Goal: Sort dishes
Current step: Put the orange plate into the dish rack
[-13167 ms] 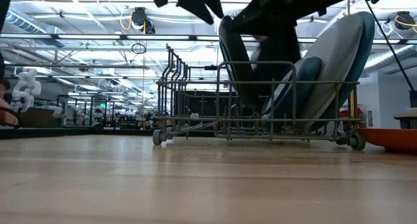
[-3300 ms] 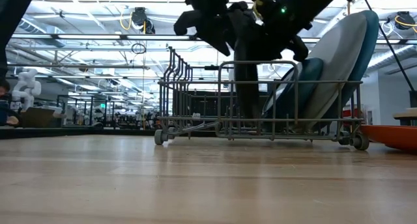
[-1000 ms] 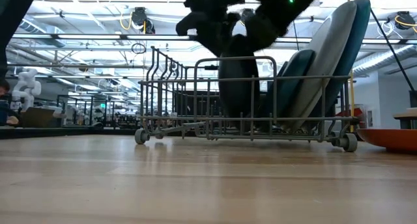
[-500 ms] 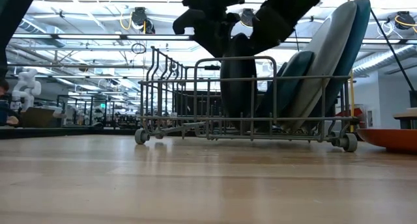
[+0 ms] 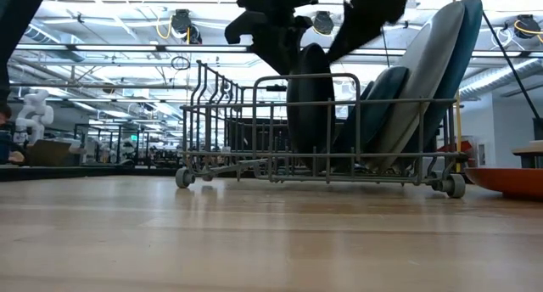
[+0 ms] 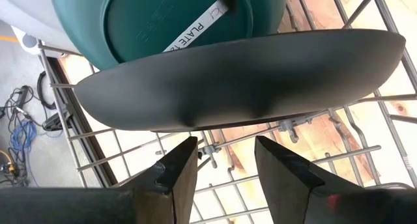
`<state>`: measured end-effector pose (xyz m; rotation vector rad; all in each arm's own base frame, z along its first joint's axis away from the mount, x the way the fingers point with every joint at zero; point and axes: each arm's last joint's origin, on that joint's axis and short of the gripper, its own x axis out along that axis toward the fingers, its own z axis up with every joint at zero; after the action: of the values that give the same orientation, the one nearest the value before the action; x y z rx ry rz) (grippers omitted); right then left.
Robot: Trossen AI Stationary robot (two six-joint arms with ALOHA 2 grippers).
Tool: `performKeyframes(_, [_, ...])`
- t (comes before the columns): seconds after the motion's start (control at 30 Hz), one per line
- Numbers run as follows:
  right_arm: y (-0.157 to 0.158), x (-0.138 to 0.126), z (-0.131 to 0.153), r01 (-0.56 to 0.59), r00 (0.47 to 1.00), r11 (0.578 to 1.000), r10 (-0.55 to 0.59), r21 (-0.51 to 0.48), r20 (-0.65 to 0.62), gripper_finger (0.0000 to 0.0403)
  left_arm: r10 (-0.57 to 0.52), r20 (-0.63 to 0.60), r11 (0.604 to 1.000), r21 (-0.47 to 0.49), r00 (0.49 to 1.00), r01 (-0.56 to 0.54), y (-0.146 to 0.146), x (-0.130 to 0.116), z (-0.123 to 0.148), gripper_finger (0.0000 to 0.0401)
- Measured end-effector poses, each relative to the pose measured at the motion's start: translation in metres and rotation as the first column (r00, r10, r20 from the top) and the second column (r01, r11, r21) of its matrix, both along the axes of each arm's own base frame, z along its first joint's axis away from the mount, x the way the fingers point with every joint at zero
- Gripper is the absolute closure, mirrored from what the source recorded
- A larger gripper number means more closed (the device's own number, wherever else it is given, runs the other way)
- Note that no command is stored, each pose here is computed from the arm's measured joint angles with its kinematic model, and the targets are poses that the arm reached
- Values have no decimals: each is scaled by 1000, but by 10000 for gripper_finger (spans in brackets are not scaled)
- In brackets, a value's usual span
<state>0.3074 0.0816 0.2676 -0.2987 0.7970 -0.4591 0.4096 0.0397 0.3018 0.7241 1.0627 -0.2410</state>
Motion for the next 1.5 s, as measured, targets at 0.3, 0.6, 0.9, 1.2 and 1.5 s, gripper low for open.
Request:
performKeyframes(0.3, [25,-17,42,8,1000,1000,-7,27,-28,169,49,-11,998,-28,999,-49,0,-2,0,247])
performKeyframes(0.6, [47,-37,45,27,1000,997,-28,-76,-14,339,138,24,983,-122,990,-135,-8,1,1,247])
performKeyframes(0.9, [55,-43,45,6,1000,995,-8,-102,-15,385,267,229,941,-273,936,-202,-10,18,12,247])
performKeyframes(1.2, [65,-49,45,-17,1000,996,17,-87,-3,401,365,240,925,-202,900,-322,-1,20,7,247])
performKeyframes(1.5, [87,-79,58,-102,994,995,101,22,47,402,372,245,920,-227,895,-320,-1,-19,52,247])
